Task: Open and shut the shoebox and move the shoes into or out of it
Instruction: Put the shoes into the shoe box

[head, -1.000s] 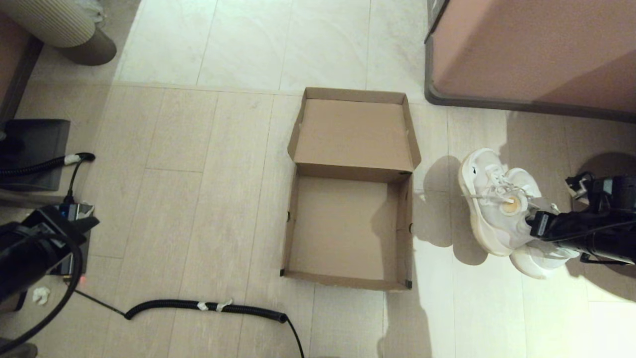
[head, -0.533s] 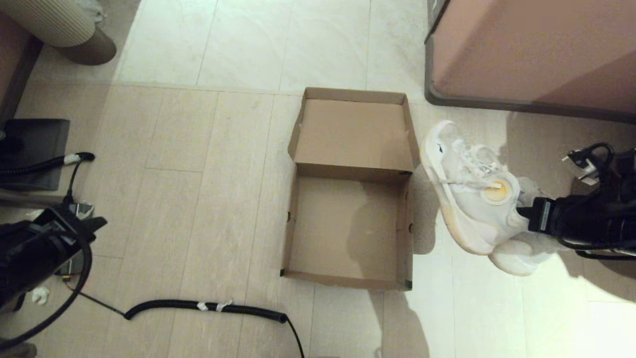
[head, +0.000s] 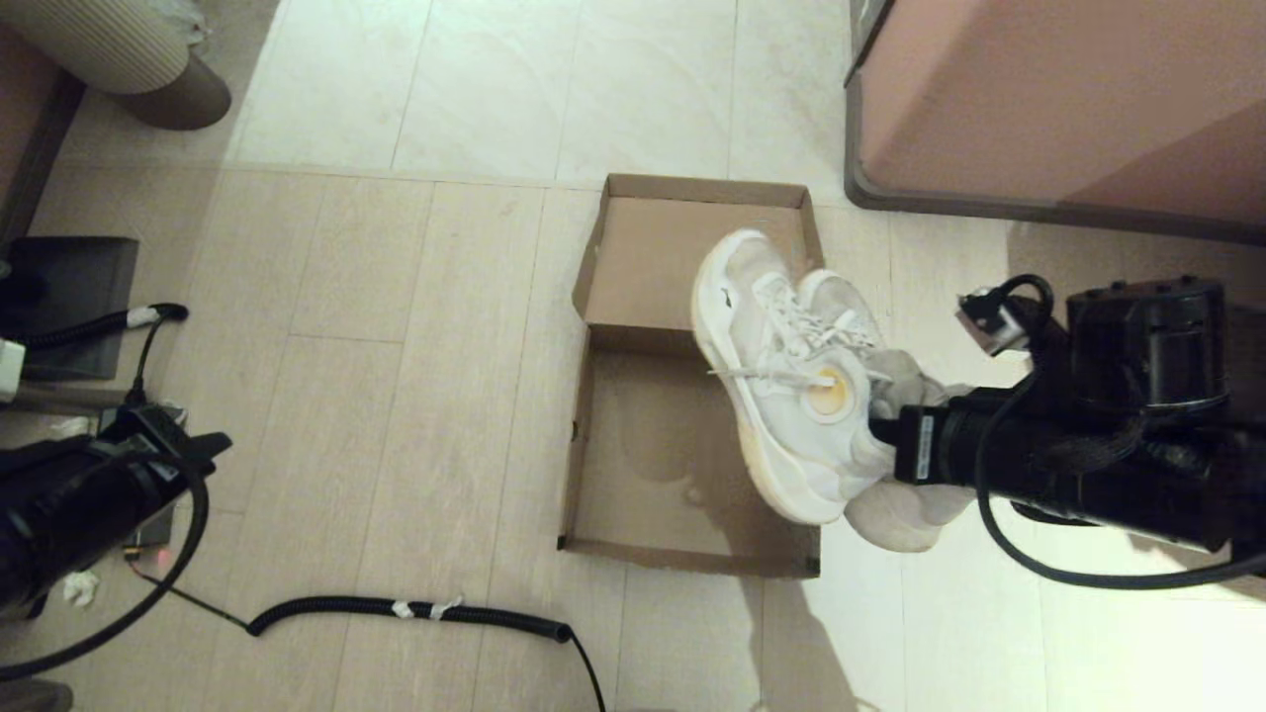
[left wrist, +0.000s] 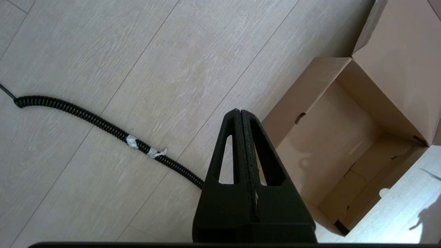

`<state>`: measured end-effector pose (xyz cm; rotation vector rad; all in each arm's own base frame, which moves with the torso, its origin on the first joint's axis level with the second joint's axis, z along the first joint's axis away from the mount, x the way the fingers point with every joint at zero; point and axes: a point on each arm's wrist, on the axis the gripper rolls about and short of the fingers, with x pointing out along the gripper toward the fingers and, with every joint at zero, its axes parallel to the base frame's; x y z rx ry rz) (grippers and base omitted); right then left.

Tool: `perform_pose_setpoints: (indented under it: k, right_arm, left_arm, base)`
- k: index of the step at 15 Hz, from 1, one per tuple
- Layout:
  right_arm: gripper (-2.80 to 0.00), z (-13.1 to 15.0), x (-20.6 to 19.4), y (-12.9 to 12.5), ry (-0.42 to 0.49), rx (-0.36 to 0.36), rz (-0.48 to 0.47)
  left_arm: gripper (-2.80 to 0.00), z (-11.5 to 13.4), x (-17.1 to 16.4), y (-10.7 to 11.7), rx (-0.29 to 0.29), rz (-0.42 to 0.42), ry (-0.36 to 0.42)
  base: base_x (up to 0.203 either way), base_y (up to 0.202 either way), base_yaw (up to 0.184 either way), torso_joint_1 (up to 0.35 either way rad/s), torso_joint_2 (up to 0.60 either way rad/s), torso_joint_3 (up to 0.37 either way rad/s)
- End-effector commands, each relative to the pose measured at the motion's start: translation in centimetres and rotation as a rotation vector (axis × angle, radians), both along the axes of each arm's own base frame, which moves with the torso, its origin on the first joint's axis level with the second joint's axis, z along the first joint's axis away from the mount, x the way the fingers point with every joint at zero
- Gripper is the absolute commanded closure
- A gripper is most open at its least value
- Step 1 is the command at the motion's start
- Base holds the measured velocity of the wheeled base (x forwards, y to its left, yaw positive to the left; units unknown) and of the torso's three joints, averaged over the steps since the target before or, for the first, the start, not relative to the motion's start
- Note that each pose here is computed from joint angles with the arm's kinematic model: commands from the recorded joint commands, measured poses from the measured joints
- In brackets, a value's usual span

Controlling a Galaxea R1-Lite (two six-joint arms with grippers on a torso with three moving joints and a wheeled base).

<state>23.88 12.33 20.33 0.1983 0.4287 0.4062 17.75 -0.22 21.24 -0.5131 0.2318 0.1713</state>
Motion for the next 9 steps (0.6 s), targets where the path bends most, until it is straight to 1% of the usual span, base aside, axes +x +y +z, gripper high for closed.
perform_pose_setpoints:
  k: [1, 5, 9]
  right_arm:
    - [0.0, -2.1, 0.9, 2.5, 0.039, -0.039, 0.03]
    - [0.0, -7.2, 3.9, 5.9, 0.035, -0.095, -0.016]
    - [0.0, -12.8, 6.1, 8.2, 0.047, -0.147, -0.031]
  left_arm:
    - [0.0, 0.1, 0.7, 0.0, -0.003, 0.001, 0.005]
    - [0.0, 0.4, 1.7, -0.1, -0.003, 0.002, 0.006]
    - [0.0, 0.5, 1.7, -0.1, -0.003, -0.001, 0.0]
  base:
    - [0.0, 0.0, 0.0, 0.0, 0.0, 0.0]
    - [0.0, 0.0, 0.0, 0.0, 0.0, 0.0]
    - [0.0, 0.0, 0.0, 0.0, 0.0, 0.0]
